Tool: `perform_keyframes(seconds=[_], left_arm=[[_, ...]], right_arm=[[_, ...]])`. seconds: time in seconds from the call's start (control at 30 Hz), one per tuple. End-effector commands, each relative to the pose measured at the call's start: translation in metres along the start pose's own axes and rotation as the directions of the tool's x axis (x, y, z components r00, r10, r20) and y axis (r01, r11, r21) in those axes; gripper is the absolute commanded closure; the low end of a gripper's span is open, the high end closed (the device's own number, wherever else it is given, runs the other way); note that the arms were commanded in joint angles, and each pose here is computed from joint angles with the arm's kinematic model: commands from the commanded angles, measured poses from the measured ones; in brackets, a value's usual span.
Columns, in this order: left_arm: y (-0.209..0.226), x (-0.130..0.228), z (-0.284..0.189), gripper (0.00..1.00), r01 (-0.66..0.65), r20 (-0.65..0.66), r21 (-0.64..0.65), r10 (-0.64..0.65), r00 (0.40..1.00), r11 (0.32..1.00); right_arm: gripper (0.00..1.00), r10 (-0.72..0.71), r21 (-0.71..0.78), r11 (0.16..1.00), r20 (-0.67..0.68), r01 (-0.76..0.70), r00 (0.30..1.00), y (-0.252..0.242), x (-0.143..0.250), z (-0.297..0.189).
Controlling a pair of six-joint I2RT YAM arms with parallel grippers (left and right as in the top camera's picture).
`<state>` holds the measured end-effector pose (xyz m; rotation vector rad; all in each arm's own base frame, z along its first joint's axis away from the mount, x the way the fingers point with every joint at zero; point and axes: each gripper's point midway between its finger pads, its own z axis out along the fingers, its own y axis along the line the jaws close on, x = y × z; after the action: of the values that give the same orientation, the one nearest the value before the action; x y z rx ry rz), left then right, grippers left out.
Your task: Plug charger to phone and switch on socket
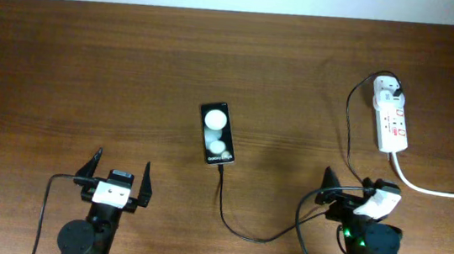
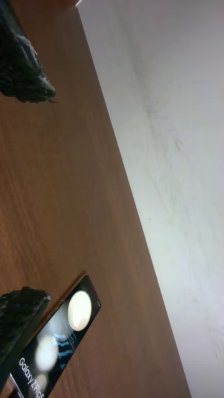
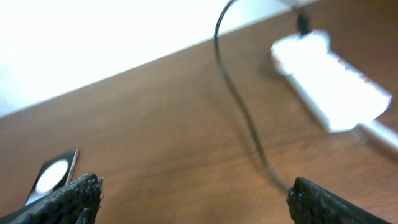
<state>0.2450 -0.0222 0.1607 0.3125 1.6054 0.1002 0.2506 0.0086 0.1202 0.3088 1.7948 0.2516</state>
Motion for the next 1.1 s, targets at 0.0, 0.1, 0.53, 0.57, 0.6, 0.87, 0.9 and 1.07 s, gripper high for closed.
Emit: perform_keyframes(seconds=[0.0, 0.1, 0.53, 0.57, 0.6, 0.87, 0.9, 1.07], left_arm=[[-0.002, 0.0, 0.0, 0.01, 0.018, 0.002, 0.009, -0.018, 1.0, 1.0], [-0.002, 0.0, 0.0, 0.01, 0.018, 0.002, 0.009, -0.018, 1.0, 1.0], [-0.002, 0.0, 0.0, 0.01, 0.017, 0.002, 0.009, -0.017, 1.0, 1.0], [-0.002, 0.0, 0.0, 0.01, 0.018, 0.002, 0.009, -0.018, 1.0, 1.0], [-0.002, 0.0, 0.0, 0.01, 0.018, 0.002, 0.009, -0.018, 1.0, 1.0], [-0.002, 0.0, 0.0, 0.01, 0.018, 0.002, 0.009, -0.018, 1.0, 1.0], [-0.002, 0.0, 0.0, 0.01, 0.018, 0.002, 0.009, -0.018, 1.0, 1.0], [-0.002, 0.0, 0.0, 0.01, 0.018, 0.002, 0.009, -0.018, 1.0, 1.0]], right_arm=[[0.01, -0.047, 0.002, 0.999, 0.065, 0.047, 0.997, -0.005, -0.014, -0.004], [0.01, -0.176, -0.01, 0.984, 0.162, 0.18, 0.971, 0.002, -0.034, -0.013], [0.01, -0.279, 0.017, 0.96, 0.163, 0.28, 0.946, -0.001, -0.035, -0.013], [0.01, -0.279, 0.017, 0.96, 0.163, 0.28, 0.946, -0.001, -0.035, -0.013], [0.01, -0.279, 0.016, 0.96, 0.163, 0.28, 0.946, -0.001, -0.035, -0.013], [0.01, -0.279, 0.016, 0.96, 0.163, 0.28, 0.946, -0.001, -0.035, -0.013], [0.01, -0.279, 0.016, 0.96, 0.163, 0.28, 0.946, -0.001, -0.035, -0.013], [0.01, -0.279, 0.016, 0.96, 0.163, 0.28, 0.946, 0.0, -0.035, -0.013]])
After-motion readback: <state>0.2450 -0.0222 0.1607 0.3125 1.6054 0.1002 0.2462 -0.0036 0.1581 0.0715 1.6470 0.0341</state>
